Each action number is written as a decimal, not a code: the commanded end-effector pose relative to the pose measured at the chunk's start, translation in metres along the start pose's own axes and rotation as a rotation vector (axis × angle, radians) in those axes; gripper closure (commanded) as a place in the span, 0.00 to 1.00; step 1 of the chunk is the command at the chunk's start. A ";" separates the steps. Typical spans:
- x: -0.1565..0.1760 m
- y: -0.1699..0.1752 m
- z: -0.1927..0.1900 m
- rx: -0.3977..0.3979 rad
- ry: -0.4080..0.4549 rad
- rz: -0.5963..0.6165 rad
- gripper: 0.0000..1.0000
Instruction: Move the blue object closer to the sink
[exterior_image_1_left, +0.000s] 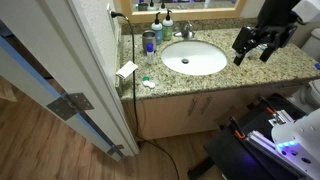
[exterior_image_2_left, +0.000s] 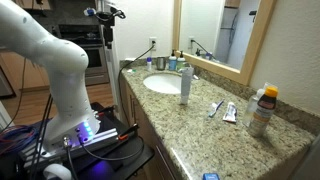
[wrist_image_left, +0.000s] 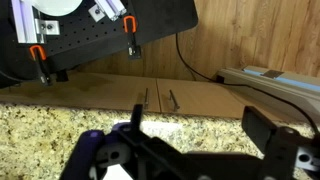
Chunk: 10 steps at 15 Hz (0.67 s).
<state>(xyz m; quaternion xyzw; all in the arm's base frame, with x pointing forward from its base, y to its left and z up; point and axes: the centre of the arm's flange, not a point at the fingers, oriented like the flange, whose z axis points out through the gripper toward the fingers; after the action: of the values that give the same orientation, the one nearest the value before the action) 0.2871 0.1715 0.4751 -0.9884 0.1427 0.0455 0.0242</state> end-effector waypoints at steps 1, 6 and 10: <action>0.000 0.000 0.000 0.000 0.000 0.000 0.00; 0.000 0.000 0.000 0.000 0.000 0.000 0.00; -0.013 -0.008 0.000 -0.005 0.027 0.290 0.00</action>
<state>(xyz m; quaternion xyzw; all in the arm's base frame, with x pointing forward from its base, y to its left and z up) 0.2856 0.1737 0.4754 -0.9756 0.2146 0.0429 0.0168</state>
